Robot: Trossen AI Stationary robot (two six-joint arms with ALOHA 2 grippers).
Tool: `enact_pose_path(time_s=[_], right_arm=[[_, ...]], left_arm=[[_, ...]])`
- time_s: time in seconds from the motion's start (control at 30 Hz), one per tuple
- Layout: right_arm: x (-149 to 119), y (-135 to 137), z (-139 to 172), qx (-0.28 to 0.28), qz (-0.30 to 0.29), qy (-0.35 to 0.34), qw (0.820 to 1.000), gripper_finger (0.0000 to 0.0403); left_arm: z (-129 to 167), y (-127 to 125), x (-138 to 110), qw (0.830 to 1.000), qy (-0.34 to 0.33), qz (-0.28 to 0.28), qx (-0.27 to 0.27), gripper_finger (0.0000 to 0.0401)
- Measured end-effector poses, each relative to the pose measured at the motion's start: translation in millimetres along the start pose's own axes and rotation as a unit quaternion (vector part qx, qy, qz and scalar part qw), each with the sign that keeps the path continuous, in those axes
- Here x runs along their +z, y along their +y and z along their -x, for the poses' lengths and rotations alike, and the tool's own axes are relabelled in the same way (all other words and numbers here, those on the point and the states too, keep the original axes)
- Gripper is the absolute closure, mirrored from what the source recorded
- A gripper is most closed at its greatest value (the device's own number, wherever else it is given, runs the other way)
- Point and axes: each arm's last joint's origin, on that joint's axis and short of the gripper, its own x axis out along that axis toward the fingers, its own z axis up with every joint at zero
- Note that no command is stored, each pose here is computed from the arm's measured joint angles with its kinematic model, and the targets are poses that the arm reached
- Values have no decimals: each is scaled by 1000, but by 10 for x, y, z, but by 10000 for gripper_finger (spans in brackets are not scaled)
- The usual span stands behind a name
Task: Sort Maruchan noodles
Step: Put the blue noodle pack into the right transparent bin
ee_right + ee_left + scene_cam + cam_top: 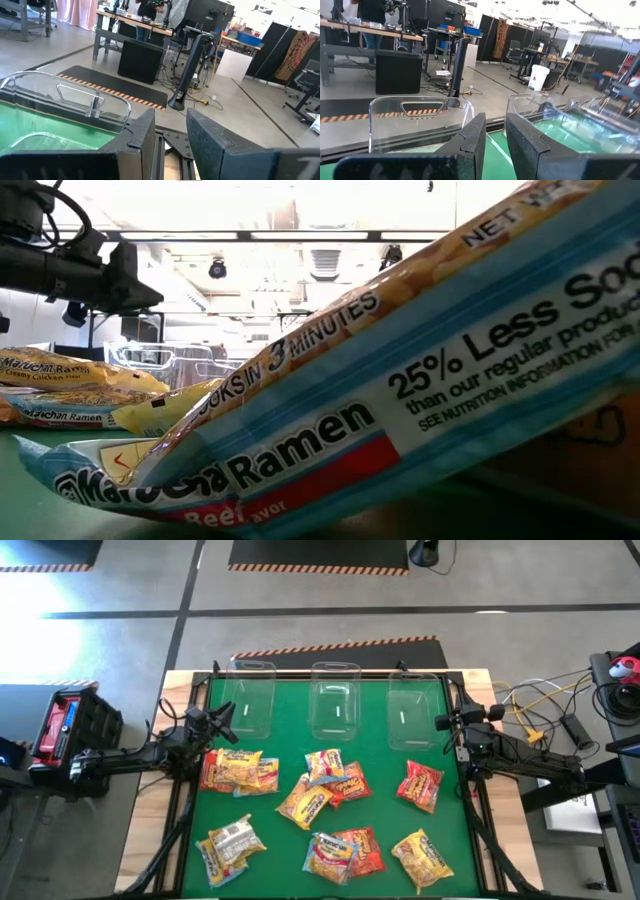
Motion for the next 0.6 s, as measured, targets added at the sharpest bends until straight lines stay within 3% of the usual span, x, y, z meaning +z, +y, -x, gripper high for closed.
enact_pose_path(time_s=[0.33,0.6], right_arm=[[0,0,0,0,0,0,1000,300],[0,0,0,0,0,0,1000,300]], left_arm=[[1,9,-48,1000,18,-22,3,342],[0,-3,19,1000,-7,-10,-1,342]])
